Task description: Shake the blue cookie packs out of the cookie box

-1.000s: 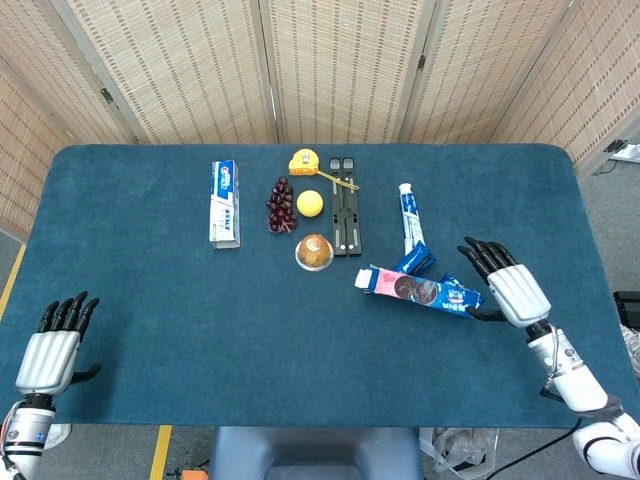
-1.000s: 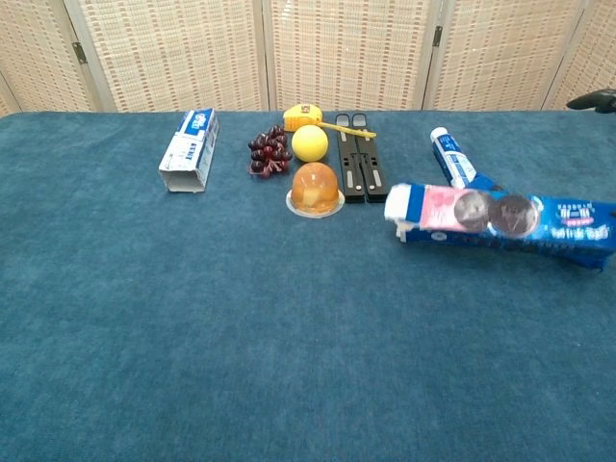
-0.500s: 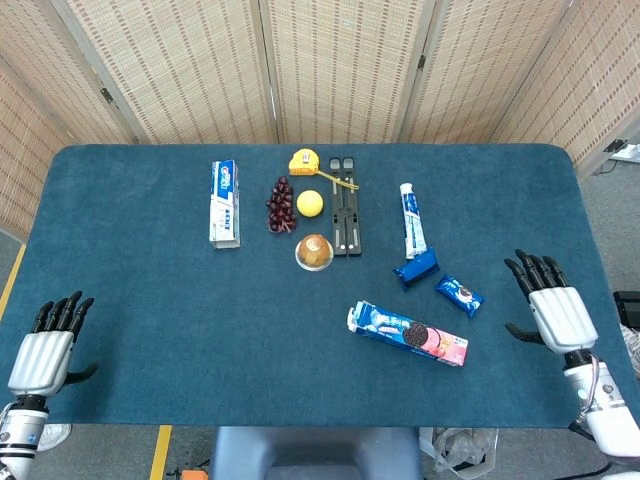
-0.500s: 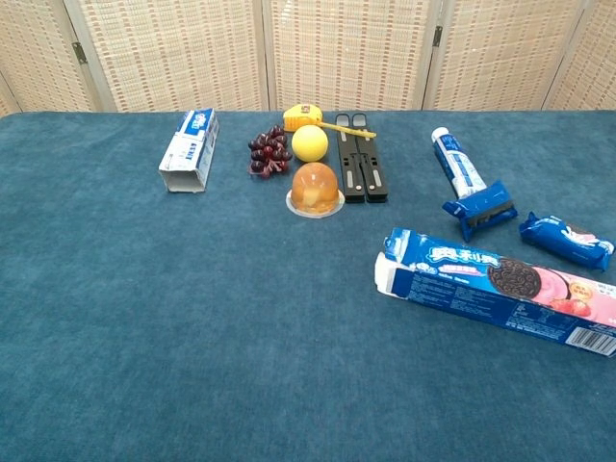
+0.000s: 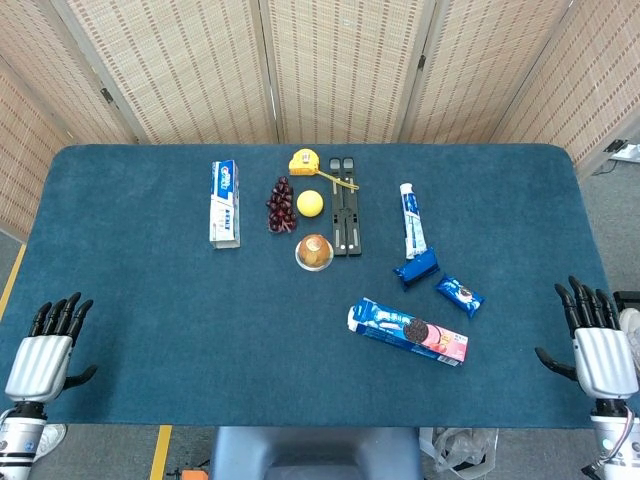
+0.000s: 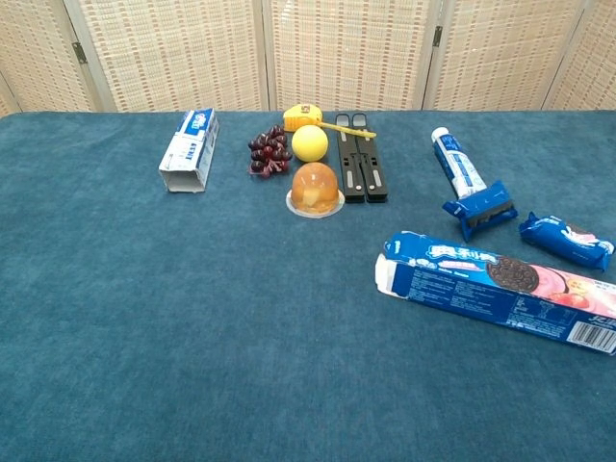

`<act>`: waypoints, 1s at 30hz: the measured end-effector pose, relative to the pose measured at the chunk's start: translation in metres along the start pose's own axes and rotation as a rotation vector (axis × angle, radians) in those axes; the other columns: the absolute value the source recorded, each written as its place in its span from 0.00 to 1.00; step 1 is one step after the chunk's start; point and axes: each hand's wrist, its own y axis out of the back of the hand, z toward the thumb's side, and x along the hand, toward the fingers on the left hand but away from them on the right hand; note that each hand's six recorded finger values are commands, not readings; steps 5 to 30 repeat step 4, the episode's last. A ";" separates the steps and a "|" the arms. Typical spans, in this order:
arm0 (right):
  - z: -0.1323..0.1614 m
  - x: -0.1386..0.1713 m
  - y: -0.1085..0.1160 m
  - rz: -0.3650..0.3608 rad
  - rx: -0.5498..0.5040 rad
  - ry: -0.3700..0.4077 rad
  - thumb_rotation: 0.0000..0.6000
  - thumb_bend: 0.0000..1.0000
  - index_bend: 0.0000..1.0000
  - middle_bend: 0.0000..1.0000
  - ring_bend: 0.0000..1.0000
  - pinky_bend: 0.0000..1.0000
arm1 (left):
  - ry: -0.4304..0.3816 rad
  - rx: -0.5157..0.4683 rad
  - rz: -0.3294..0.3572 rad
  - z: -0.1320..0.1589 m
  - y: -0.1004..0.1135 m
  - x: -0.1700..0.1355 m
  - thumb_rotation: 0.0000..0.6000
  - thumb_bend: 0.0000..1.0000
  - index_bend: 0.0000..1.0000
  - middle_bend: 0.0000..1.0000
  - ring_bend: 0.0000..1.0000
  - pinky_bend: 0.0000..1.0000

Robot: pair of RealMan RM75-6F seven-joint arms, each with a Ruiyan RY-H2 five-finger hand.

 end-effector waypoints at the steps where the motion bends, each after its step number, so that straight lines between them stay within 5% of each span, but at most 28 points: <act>1: 0.001 0.001 0.000 0.006 0.001 0.008 1.00 0.22 0.00 0.00 0.00 0.00 | -0.012 0.000 0.005 0.003 0.001 -0.002 1.00 0.19 0.00 0.00 0.00 0.00; 30: 0.002 0.004 -0.003 0.029 0.001 0.016 1.00 0.22 0.00 0.00 0.00 0.00 | -0.017 0.000 0.016 0.004 0.002 -0.008 1.00 0.19 0.00 0.00 0.00 0.00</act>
